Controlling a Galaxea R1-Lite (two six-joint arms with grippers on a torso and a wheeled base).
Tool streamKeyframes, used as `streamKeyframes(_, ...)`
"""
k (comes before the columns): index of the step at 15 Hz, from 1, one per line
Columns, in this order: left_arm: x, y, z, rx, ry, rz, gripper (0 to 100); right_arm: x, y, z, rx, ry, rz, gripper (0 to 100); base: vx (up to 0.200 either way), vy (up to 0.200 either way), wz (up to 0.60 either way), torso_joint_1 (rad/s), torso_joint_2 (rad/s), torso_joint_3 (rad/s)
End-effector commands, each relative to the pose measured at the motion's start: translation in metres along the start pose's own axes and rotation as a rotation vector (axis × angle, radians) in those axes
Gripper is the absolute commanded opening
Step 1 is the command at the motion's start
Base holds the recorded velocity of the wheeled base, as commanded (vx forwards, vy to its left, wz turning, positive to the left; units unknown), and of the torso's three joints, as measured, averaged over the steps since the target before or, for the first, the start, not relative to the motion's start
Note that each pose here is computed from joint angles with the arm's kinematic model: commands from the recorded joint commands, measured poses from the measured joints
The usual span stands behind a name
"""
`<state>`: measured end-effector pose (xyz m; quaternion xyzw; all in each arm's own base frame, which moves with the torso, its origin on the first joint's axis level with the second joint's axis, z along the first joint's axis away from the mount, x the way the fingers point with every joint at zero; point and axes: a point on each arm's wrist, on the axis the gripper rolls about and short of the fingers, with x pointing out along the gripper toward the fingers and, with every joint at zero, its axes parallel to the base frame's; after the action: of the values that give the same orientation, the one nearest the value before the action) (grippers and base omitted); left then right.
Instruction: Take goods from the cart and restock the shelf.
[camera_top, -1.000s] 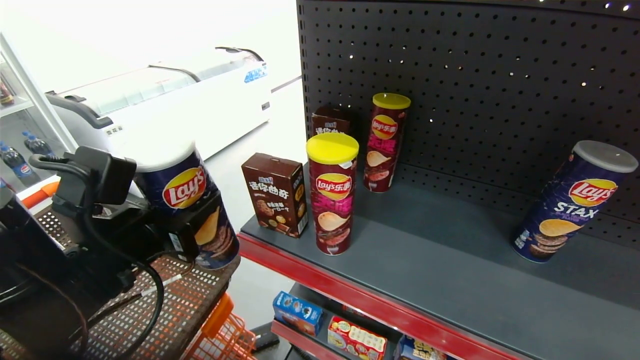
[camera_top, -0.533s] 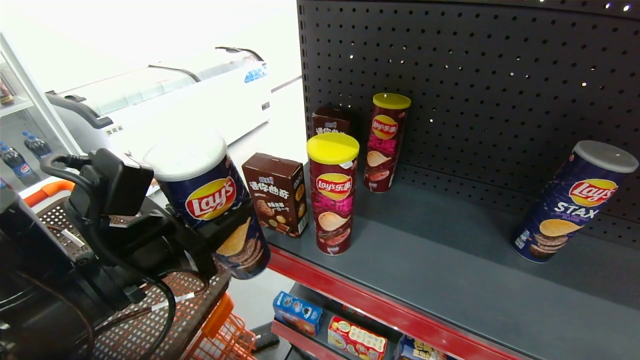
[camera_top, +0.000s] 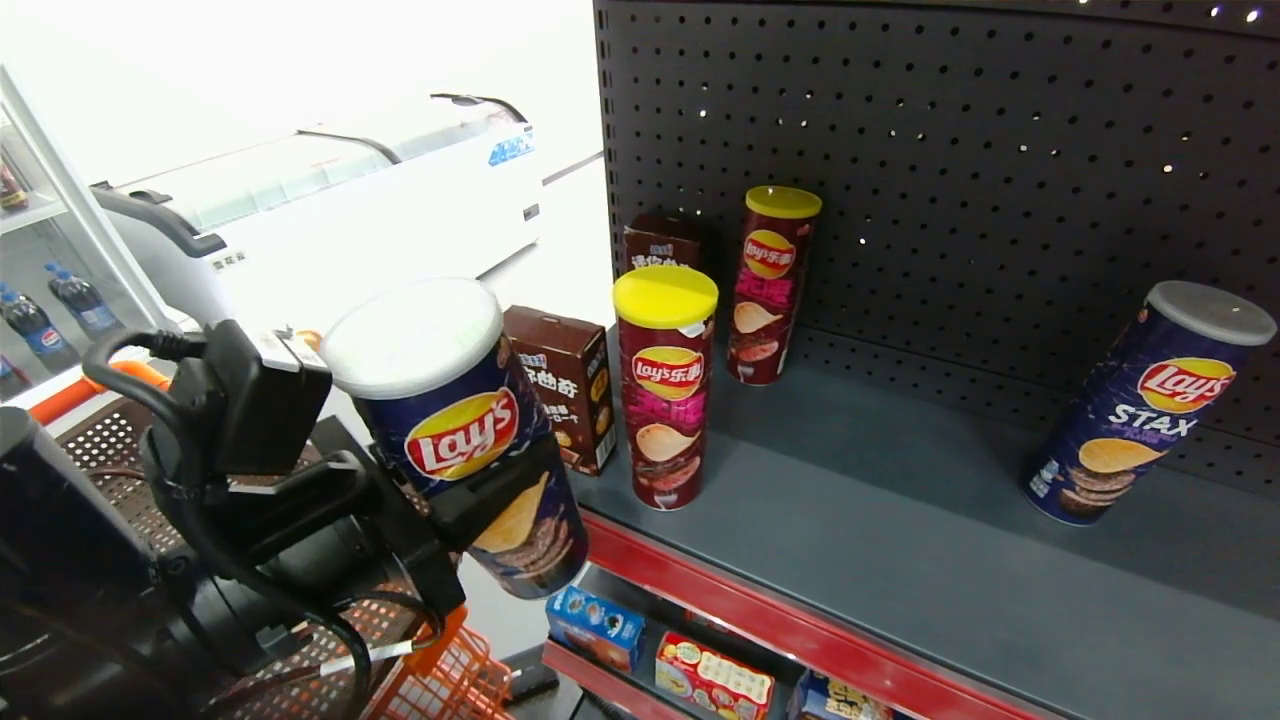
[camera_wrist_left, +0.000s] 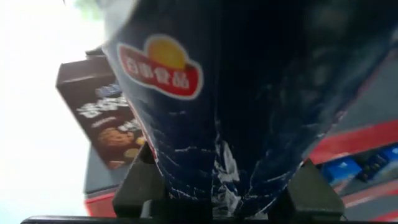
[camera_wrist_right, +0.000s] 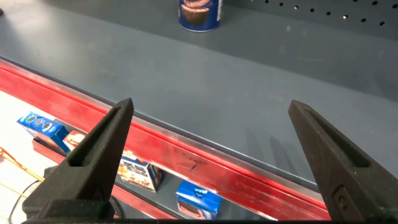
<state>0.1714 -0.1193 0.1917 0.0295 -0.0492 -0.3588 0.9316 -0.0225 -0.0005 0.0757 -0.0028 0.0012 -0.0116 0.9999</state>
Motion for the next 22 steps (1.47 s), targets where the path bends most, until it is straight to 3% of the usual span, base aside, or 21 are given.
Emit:
streamKeyframes(1,0.001,-0.006,-0.003,-0.007,0.023,-0.029,0,0.0,0.0,0.0,-0.001,-0.001,0.002,100,0.0,0.0,0.0,0.0,0.0,0.0)
streamKeyframes(3,0.002,-0.013,-0.003,-0.013,0.05,-0.067,0,0.0,0.0,0.0,-0.001,-0.001,0.003,100,0.0,0.0,0.0,0.0,0.0,0.0)
streamKeyframes(7,0.005,-0.026,-0.003,-0.016,0.05,-0.141,0,0.0,0.0,0.0,-0.001,-0.001,0.002,100,0.0,0.0,0.0,0.0,0.0,0.0)
streamKeyframes(9,0.011,-0.028,-0.001,-0.018,0.036,-0.221,0,0.0,0.0,0.0,-0.001,-0.001,0.002,100,0.0,0.0,0.0,0.0,0.0,0.0)
streamKeyframes(14,0.027,-0.028,0.007,-0.014,0.005,-0.232,0,0.0,0.0,0.0,-0.001,-0.001,0.002,100,0.0,0.0,0.0,0.0,0.0,0.0)
streamKeyframes(22,0.026,-0.028,0.005,-0.025,0.006,-0.231,0,0.0,0.0,0.0,-0.002,-0.002,0.002,100,0.0,0.0,-0.6,0.002,0.0,0.004)
